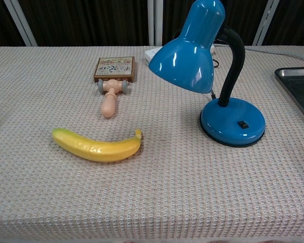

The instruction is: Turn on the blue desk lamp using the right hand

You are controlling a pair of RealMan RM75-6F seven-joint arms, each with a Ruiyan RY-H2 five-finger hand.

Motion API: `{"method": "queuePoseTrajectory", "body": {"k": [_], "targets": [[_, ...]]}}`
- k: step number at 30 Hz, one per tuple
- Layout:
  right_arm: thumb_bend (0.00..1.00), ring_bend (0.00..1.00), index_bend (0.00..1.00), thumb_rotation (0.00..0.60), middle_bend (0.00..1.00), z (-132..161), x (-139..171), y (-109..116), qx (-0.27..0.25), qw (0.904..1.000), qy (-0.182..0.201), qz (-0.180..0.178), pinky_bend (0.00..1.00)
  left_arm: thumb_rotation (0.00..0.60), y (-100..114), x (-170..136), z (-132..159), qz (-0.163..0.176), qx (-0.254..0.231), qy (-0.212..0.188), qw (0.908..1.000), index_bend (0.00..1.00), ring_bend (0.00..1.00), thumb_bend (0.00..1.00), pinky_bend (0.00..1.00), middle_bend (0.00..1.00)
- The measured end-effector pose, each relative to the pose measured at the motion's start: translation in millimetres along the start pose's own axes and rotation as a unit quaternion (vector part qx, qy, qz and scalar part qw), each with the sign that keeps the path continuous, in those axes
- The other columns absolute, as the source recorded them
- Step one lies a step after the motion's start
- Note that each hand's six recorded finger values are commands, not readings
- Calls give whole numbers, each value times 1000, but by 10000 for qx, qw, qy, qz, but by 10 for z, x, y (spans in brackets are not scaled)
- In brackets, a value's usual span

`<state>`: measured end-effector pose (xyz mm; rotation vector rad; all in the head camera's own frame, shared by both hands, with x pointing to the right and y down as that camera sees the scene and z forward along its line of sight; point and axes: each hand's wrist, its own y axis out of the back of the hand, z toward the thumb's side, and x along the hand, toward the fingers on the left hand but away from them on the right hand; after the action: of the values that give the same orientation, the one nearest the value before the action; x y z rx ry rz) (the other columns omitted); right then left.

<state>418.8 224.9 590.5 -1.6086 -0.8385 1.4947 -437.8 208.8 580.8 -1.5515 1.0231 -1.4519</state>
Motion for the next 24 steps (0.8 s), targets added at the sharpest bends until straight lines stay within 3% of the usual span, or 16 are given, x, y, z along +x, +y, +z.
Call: {"method": "queuePoseTrajectory", "body": {"k": [3,5,7,11,13,15,19,24], "targets": [[133,68,0,600,1,47,-29,-46,74,9998,82,153,144,600,-10,10,6,-14,-2,-5,10000,0,0,0,0,0],[133,358,0,600,42,91,-64,-73,79,9995,153,279,527,600,-15,9,-3,-18,-9,10,10000,0,0,0,0,0],[138,565,0,600,158,139,-108,-107,66,9987,239,434,696,600,-26,3,-17,-29,-19,31,10000,0,0,0,0,0],[162,647,0,600,550,256,-237,-184,213,9961,466,722,718,600,-58,-19,-53,-69,-21,80,9999,0,0,0,0,0],[174,740,0,600,747,373,-317,-225,306,9940,645,832,750,600,-64,-28,-73,-76,-23,115,9999,0,0,0,0,0],[179,818,0,600,855,505,-384,-257,322,9919,823,911,791,600,-58,-35,-93,-66,-27,148,9999,0,0,0,0,0],[193,839,0,600,885,741,-510,-342,383,9874,1111,1062,805,600,-57,-45,-127,-82,-4,193,9998,0,0,0,0,0],[250,839,0,600,885,833,-577,-456,408,9828,1170,1370,806,600,-77,-52,-146,-113,-18,228,9997,0,0,0,0,0]]}}
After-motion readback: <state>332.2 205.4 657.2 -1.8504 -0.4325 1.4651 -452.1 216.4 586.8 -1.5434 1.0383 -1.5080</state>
